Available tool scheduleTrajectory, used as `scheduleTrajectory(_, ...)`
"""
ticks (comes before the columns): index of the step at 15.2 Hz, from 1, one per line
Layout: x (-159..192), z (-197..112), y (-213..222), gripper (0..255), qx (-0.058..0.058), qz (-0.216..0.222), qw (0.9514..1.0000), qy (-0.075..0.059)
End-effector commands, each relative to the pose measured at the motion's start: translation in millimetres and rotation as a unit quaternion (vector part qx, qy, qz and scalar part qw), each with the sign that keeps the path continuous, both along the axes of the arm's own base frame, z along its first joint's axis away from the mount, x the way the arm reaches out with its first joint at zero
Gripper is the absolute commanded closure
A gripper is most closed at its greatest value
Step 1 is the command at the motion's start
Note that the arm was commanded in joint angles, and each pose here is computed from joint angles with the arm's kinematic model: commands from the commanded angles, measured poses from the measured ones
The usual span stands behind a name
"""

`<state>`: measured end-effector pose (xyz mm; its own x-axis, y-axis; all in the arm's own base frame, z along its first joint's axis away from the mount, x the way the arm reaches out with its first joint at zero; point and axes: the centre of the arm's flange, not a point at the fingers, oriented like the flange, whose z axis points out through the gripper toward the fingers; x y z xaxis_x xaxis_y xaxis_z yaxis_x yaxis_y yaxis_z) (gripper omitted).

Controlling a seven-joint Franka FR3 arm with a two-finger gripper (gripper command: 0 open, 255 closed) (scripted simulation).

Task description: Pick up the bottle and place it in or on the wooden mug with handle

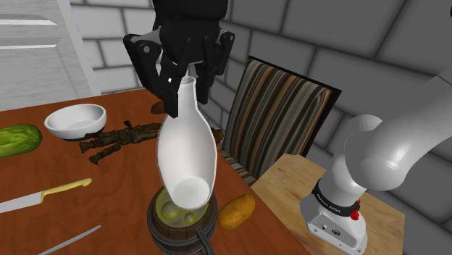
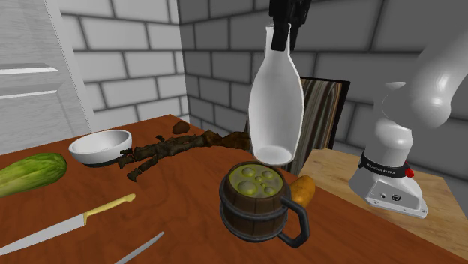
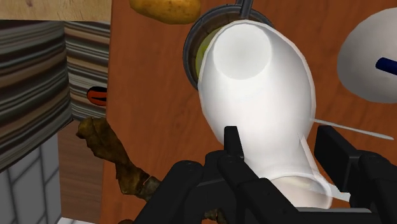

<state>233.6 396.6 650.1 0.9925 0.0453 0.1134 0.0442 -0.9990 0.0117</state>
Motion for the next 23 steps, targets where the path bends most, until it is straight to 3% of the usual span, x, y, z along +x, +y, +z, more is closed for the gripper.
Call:
scheduleTrajectory(1, -1, -11, 0, 255, 0.000, 0.000, 1.0000, 0.000)
scheduleTrajectory(13, -1, -75, 0, 255, 0.000, 0.000, 1.0000, 0.000)
scheduleTrajectory(21, -1, -75, 0, 255, 0.000, 0.000, 1.0000, 0.000)
scheduleTrajectory(22, -1, -75, 0, 0, 0.000, 0.000, 1.0000, 0.000)
scheduleTrajectory(23, -1, -75, 0, 0, 0.000, 0.000, 1.0000, 0.000)
